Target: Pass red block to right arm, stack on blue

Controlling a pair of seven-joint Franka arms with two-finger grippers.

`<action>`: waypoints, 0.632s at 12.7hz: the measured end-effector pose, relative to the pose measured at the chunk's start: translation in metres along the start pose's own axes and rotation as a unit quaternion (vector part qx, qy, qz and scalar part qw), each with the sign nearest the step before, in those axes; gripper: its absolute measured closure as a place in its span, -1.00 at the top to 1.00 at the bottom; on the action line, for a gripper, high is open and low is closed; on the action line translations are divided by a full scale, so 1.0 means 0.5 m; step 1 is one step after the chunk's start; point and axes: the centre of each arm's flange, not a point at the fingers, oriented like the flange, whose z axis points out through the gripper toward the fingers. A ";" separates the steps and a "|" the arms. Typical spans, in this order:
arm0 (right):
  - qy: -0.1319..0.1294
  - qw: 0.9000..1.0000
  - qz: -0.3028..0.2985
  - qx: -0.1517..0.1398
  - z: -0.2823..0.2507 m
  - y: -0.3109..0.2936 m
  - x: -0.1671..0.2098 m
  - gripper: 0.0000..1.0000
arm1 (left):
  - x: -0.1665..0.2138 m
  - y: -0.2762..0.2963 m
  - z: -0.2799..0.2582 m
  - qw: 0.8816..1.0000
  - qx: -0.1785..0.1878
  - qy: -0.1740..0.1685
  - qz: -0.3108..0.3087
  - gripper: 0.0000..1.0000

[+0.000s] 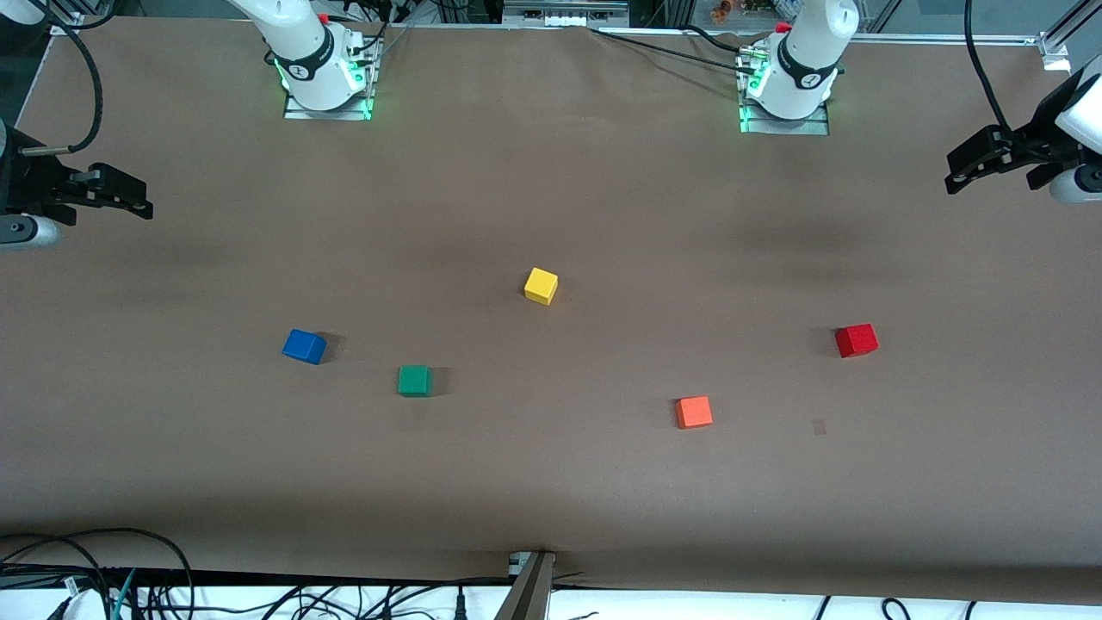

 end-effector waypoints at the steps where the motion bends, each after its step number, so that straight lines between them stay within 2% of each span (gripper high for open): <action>1: 0.000 1.000 0.000 0.000 0.000 0.000 0.000 1.00 | 0.000 -0.003 0.000 1.000 0.000 0.000 -0.001 1.00; 8: 0.000 1.000 0.000 0.000 0.000 0.000 0.000 1.00 | 0.015 -0.018 0.023 1.000 0.001 -0.011 -0.007 1.00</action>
